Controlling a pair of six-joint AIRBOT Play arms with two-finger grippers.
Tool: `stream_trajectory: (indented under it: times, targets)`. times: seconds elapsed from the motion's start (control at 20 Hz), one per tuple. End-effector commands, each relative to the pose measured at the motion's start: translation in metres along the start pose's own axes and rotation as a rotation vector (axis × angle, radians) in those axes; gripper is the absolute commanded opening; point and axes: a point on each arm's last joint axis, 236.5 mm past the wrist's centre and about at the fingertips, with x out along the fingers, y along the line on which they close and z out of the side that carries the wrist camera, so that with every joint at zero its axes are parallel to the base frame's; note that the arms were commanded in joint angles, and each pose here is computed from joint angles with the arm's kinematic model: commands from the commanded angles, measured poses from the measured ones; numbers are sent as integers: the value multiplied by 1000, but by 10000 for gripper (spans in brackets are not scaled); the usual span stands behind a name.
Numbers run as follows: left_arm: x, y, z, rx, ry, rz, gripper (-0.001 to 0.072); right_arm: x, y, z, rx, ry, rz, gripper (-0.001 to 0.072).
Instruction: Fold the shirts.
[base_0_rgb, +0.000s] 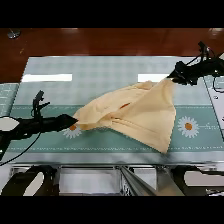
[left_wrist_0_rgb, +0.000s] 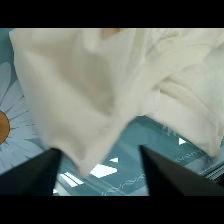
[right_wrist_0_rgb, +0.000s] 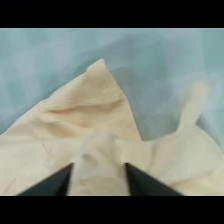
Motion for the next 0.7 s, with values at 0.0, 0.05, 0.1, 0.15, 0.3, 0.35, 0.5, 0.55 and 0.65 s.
stream_trajectory:
  times: [0.0,0.05,0.1,0.15,0.3,0.35,0.5,0.55,0.65]
  targets:
    - [-12,-3,21,18,-47,14,700,-8,-10,-12,12,75,8,617]
    - [-25,-4,40,37,-86,40,700,-26,-35,-22,-5,101,-93,616]
    - [-42,0,58,47,-120,82,700,-45,-63,-33,-2,116,-207,617]
    - [-55,8,62,46,-116,128,699,-63,-88,-48,17,117,-298,617]
    - [-51,36,12,-35,73,187,698,-60,-113,-107,162,65,-275,616]
    - [-37,35,-11,-66,149,151,698,-46,-108,-134,196,79,-226,616]
    - [5,39,-47,-39,250,112,698,-6,-89,-205,208,186,-103,616]
    - [15,41,-49,-24,262,125,698,1,-88,-223,202,226,-100,616]
    - [39,42,-41,-7,228,141,698,9,-84,-240,178,276,-102,616]
